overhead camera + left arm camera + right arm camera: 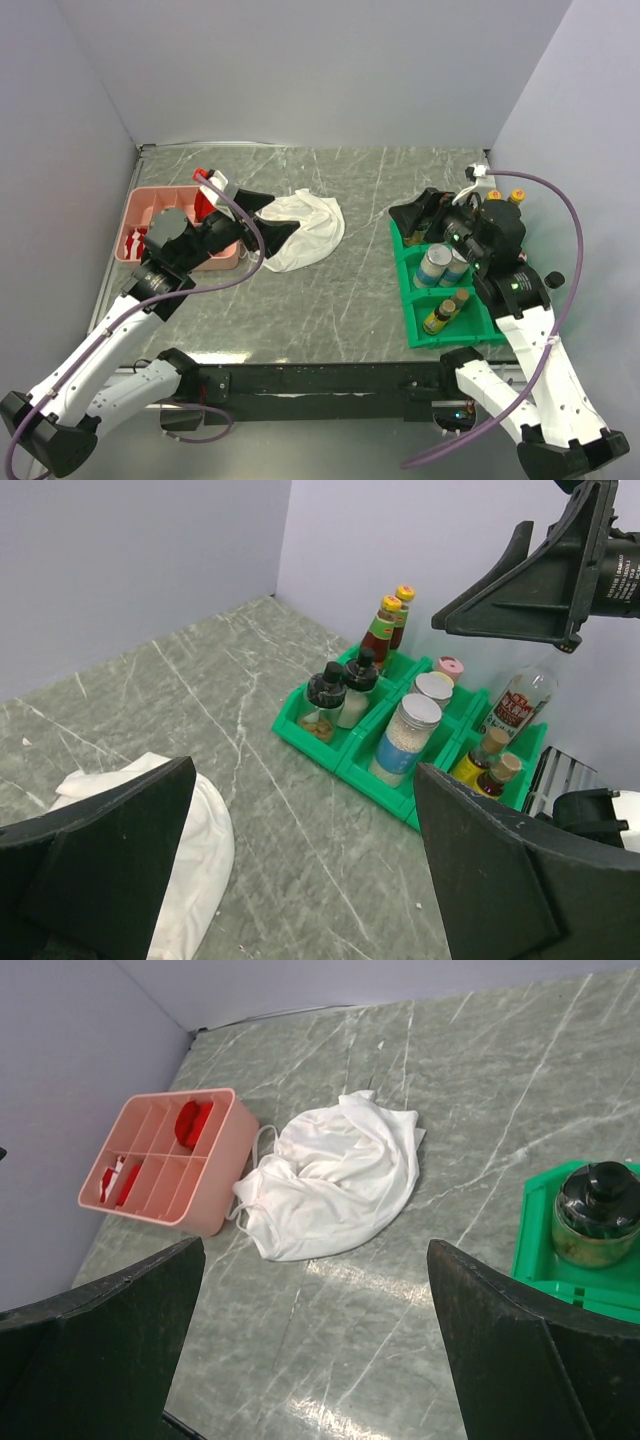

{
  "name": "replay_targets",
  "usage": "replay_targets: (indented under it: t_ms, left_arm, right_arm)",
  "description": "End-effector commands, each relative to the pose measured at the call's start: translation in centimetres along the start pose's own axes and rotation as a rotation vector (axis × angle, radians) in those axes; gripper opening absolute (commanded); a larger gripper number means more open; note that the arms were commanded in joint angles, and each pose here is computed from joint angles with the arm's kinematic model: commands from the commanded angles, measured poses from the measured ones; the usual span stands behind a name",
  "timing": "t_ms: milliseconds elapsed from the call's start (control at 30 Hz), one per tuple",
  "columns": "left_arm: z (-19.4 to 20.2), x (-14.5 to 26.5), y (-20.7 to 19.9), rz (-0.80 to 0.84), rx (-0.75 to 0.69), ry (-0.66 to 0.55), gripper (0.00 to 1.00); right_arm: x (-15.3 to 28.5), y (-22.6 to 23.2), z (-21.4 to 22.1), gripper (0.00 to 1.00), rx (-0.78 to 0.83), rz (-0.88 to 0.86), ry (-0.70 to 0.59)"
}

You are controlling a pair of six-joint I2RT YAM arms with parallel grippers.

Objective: Organize the condiment bottles
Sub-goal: Reset both arms

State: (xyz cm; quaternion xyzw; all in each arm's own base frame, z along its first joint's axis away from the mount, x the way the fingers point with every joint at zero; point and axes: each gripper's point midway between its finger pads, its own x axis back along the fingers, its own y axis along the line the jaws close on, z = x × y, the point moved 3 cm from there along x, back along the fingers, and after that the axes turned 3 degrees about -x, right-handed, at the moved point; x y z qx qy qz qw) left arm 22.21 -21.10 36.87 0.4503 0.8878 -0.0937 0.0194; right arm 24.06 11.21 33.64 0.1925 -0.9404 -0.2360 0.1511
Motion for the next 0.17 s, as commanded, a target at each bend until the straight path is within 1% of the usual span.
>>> replay_targets:
  t_ms: [0,133]
  left_arm:
    - [-0.89,0.15,-0.18,0.005,-0.034,-0.036,0.97]
    - [-0.83,0.11,-0.08,-0.002,-0.035,-0.035,0.97]
  right_arm:
    - [-0.04,0.64,-0.6,1.0,0.01,-0.031,-0.018]
    - [0.0,0.58,-0.62,1.0,0.018,-0.031,-0.024]
